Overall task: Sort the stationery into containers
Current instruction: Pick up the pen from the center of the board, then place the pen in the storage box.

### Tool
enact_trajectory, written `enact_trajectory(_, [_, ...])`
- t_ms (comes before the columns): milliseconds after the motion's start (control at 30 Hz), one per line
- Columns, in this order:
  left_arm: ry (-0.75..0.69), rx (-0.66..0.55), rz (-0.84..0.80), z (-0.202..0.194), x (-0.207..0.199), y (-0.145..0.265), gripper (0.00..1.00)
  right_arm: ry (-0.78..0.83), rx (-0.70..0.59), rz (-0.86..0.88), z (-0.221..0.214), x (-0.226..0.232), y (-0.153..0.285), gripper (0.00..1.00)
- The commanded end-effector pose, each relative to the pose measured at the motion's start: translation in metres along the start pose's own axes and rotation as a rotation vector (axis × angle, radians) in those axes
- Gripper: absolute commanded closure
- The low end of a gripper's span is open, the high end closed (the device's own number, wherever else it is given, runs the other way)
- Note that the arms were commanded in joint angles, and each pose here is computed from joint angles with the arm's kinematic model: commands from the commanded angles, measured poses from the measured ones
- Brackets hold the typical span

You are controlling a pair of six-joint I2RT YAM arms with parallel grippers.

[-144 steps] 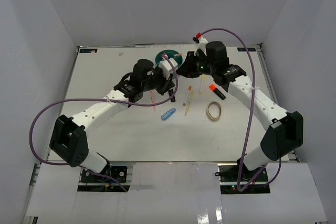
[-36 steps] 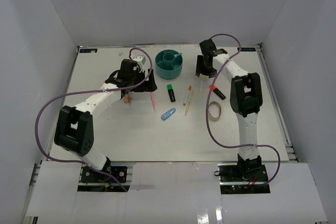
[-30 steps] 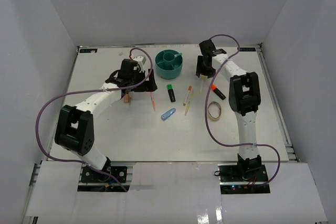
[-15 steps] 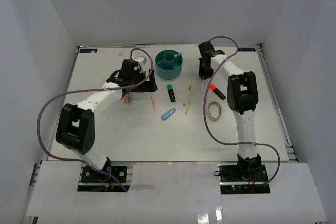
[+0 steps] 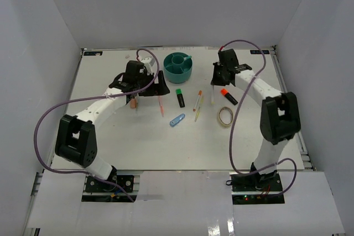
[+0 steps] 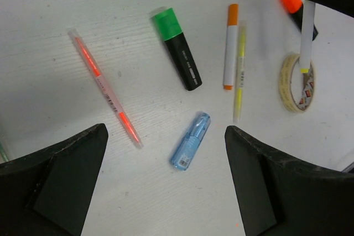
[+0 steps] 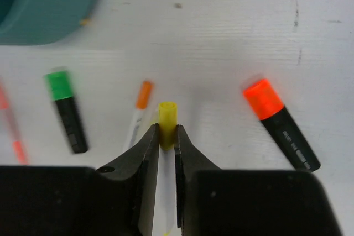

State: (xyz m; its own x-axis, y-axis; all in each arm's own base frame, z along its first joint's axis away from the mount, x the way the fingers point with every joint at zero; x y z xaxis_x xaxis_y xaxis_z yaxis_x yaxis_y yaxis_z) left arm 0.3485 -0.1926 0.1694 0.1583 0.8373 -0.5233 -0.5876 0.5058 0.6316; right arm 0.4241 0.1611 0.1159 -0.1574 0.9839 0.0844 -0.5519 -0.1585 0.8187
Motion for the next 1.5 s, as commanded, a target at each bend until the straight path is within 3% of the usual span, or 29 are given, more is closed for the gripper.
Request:
enact_trajectory(0, [-0.049, -0.110, -0.191, 0.028, -0.060, 0.041, 0.02, 0.002, -0.428, 0.245, 0.058, 0.044, 0.096, 0.92])
enact_trajectory(67, [-0.107, -0.127, -0.226, 0.022, -0.085, 0.046, 0.02, 0.003, -0.588, 0.363, 0.065, 0.061, 0.142, 0.92])
enact_trajectory(233, [-0.256, -0.176, -0.304, -0.005, -0.142, 0.049, 0.03, -0.031, -0.709, 0.515, 0.027, 0.077, 0.173, 0.92])
enact_trajectory(400, [-0.284, -0.197, -0.335, -0.017, -0.165, 0.044, 0.07, -0.039, -0.883, 0.587, 0.017, 0.078, 0.216, 0.92])
enact_trajectory(567, [-0.317, -0.217, -0.364, -0.023, -0.191, 0.040, 0.15, -0.052, -0.955, 0.568, 0.010, 0.068, 0.230, 0.92])
enact_trajectory(900, [-0.316, -0.208, -0.352, -0.033, -0.204, 0.019, 0.26, -0.093, -1.003, 0.613, 0.007, 0.068, 0.247, 0.92])
enact_trajectory(1000, [-0.323, -0.216, -0.372, -0.032, -0.210, 0.020, 0.35, -0.098, -1.013, 0.610, 0.007, 0.066, 0.248, 0.92])
enact_trajectory(1333, [-0.363, -0.219, -0.374, -0.038, -0.204, 0.020, 0.85, -0.092, -1.001, 0.623, 0.000, 0.067, 0.244, 0.92])
enact_trajectory(1467, [-0.426, -0.224, -0.361, -0.042, -0.195, 0.021, 0.93, -0.064, -0.982, 0.627, -0.003, 0.069, 0.245, 0.77])
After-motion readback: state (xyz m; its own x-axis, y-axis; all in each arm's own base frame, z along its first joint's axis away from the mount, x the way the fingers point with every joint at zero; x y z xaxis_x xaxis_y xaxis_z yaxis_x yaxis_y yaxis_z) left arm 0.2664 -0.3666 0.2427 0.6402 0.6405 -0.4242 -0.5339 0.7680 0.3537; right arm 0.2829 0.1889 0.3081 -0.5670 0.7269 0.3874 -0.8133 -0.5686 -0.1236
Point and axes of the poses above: each gripper's point midway between its finger pads, its own y axis back along the fingers, its own x axis along the line the jaws close on, z = x × y, the point moved 4 cm from there along y, back along the fingers, and after that the axes turned 9 degrees about y, right-handed, at the moved point
